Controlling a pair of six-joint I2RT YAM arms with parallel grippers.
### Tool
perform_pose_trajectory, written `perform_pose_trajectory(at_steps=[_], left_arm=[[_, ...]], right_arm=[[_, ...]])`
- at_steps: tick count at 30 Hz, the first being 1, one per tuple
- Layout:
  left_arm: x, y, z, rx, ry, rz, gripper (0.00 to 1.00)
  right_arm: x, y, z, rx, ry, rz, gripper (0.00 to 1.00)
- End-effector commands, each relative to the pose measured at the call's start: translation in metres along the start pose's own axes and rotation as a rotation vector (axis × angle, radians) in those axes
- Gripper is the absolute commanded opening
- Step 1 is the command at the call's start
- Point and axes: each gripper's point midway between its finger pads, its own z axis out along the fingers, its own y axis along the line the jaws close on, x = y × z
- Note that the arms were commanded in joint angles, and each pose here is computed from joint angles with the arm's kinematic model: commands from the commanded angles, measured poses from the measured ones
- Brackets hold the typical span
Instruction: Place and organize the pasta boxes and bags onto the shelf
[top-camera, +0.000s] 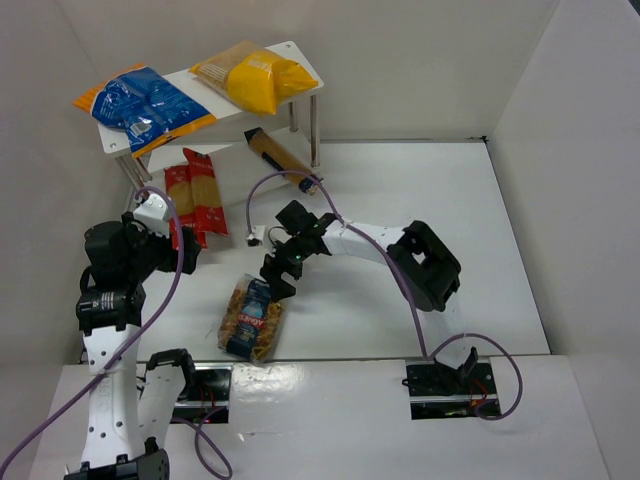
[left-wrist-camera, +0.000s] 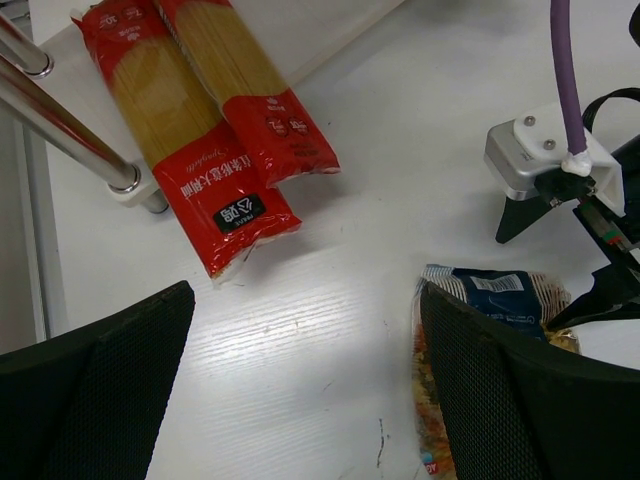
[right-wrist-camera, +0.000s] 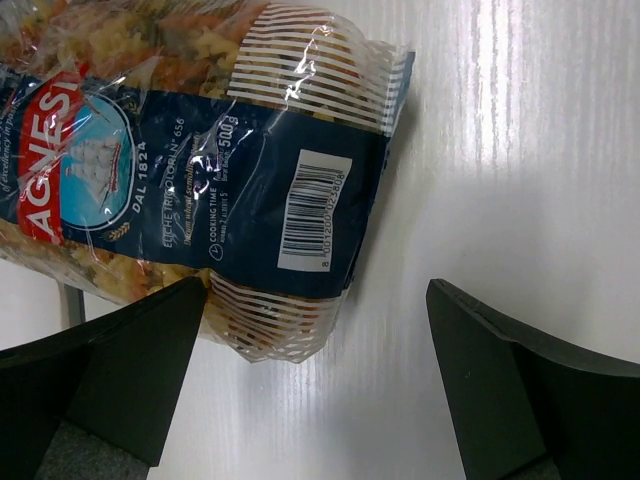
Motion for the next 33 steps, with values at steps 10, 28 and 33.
perform_pose_trajectory(at_steps=[10,28,33], left_arm=[[-0.007,-0.001,0.001,0.013,-0.032,0.014,0.99],[-0.007,-0.004,0.001,0.031,-0.036,0.024,0.99],[-0.007,-0.008,-0.001,0.050,-0.041,0.024,0.99]], right_arm=[[0.026,0.051,0.036,-0.208,0.130,-0.090,0.96],[-0.064,0.070,-0.090,-0.244,-0.118,-0.114,0.00],[-0.077,0.059,-0.150,-0.244,-0.263,-0.043,0.00]])
